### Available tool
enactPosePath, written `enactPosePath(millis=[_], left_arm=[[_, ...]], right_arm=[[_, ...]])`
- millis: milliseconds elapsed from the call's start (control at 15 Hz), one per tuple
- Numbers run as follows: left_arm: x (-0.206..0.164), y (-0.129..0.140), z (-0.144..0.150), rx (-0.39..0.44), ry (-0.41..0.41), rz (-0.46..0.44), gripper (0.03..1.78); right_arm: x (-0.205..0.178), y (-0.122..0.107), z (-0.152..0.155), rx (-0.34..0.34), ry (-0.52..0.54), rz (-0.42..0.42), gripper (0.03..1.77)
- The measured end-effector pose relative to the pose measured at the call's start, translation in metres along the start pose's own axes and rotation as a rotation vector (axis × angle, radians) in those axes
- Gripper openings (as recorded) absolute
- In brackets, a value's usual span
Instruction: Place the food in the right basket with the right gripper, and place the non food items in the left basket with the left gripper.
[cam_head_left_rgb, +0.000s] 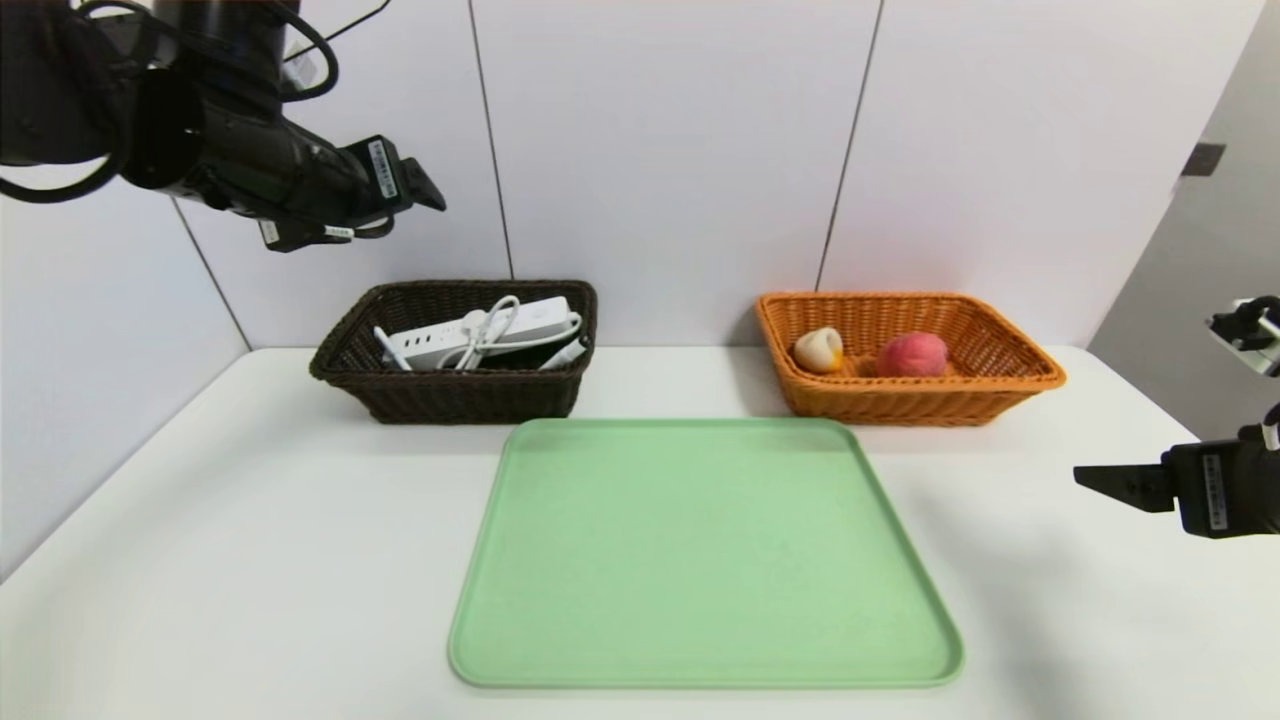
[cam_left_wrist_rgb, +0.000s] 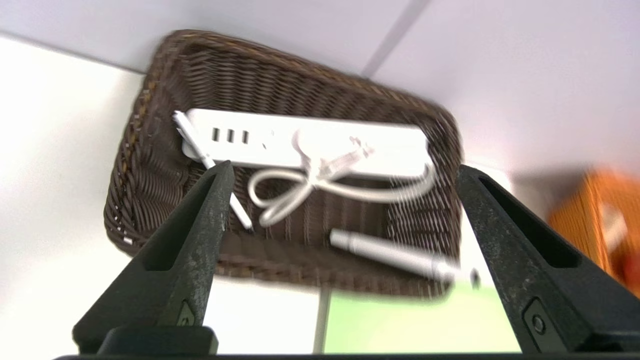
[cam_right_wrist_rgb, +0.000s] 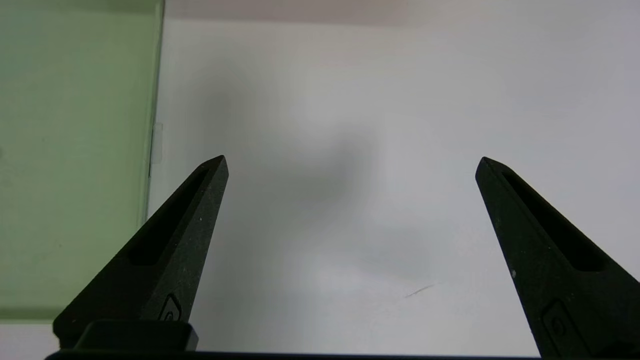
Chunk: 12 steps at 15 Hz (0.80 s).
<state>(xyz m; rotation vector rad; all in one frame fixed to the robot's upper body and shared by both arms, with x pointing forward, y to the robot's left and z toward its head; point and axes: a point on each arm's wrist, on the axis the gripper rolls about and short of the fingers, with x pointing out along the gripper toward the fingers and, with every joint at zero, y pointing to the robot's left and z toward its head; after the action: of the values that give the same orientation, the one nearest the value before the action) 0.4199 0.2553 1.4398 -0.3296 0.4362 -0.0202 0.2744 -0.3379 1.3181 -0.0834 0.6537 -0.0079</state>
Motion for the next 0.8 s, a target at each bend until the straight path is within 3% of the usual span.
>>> enactPosePath(millis=[267,467,667,800], left_arm=[[-0.04,0.016,-0.032,0.386,0.104,-0.138,1.63],[-0.069,0.032,-0.057,0.601,0.074,-0.048,1.65],[-0.107,0.05,-0.079,0.624,-0.014,0.072,1.67],[-0.137,0.062,-0.092,0.584,-0.08,0.144,1.67]], right_arm=[[-0.012,0.003,0.004,-0.017,-0.087,0.017,1.71],[-0.028,0.003,0.016,-0.023,-0.238,0.02,1.71],[-0.05,0.004,0.014,-0.075,-0.329,0.055,1.71],[-0.069,0.004,0.005,-0.091,-0.38,0.05,1.71]])
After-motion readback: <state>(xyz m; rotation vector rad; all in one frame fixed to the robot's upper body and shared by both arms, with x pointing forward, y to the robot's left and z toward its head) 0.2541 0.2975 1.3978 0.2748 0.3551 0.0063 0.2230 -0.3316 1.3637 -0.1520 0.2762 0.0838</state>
